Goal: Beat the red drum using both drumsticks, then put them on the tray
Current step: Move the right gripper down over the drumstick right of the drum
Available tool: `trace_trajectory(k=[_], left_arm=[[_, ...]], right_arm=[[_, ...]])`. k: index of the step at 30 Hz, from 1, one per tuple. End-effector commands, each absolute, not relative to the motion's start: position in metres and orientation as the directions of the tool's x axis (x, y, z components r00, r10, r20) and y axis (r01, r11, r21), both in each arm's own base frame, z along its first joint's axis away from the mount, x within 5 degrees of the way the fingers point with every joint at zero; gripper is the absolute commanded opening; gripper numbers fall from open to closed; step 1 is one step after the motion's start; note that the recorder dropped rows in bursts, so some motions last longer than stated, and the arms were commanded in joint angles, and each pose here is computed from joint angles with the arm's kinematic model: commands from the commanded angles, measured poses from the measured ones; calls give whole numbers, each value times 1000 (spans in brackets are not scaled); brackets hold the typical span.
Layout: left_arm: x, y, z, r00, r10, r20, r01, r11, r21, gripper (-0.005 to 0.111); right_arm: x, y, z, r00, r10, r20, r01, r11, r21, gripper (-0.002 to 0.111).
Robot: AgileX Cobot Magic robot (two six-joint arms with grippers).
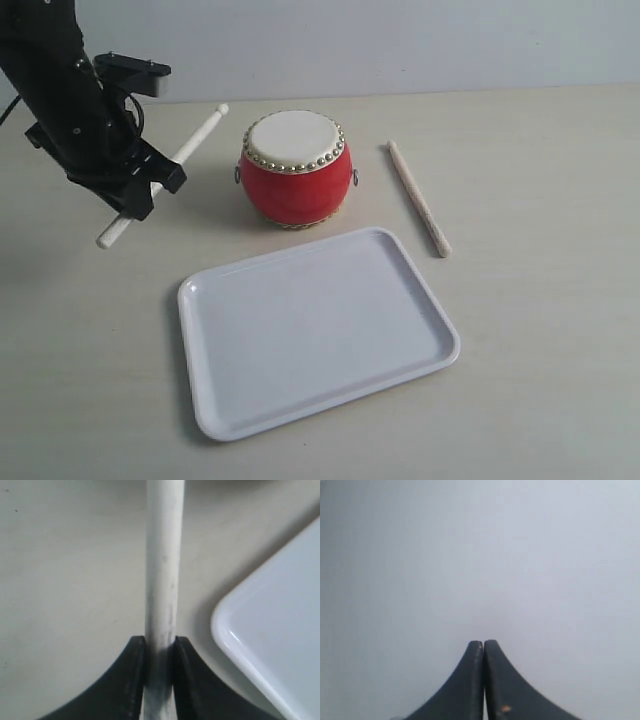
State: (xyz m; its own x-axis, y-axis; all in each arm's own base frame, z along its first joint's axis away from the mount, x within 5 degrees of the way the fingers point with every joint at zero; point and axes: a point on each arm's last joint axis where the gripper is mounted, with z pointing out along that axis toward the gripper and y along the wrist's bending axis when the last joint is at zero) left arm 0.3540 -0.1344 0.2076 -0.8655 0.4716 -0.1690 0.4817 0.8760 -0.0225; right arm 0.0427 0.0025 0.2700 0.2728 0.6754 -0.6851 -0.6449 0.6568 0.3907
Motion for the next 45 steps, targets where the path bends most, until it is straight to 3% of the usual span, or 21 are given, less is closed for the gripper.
trace_trajectory(k=[1,8,13,18,22,26,30,33,37,40,42,45], left_arm=[[350,-133,216,-861,466,-202,481,877,-25,0],[349,-133,213,-863,459,-209,476,879,-36,0],[349,-134,213,-863,459,-211,476,879,-36,0],[350,-134,213,-862,459,-214,476,879,-35,0],[350,-134,213,-862,459,-216,476,879,-35,0],[349,-134,212,-862,458,-215,476,879,-35,0],[349,-134,212,-861,460,-215,478,878,-34,0],[349,-134,212,-861,460,-215,478,878,-34,0],[350,-134,212,-860,461,-218,479,877,-34,0],[351,-134,212,-858,460,-229,479,878,-31,0],[351,-134,212,-858,460,-227,479,877,-32,0],[350,-134,212,-859,459,-227,478,878,-34,0]], right_arm=[[57,-25,295,359,628,-691,-324,778,539,0],[77,-8,363,336,450,-827,-188,893,409,0],[104,25,409,179,156,-971,-92,986,141,0],[136,66,435,51,-256,-965,-79,963,-259,0],[167,98,426,-29,-355,-935,-46,934,-353,0],[193,121,410,-19,-529,-848,10,848,-530,0],[257,113,373,-150,-717,-681,135,667,-732,0],[306,86,338,-213,-786,-580,19,590,-807,0],[345,47,288,-142,-892,-429,-324,452,-831,0],[336,55,265,-42,-828,-559,-646,449,-617,0],[339,58,265,-198,-695,-691,-652,620,-437,0],[338,60,265,-373,-607,-702,-678,695,-242,0]])
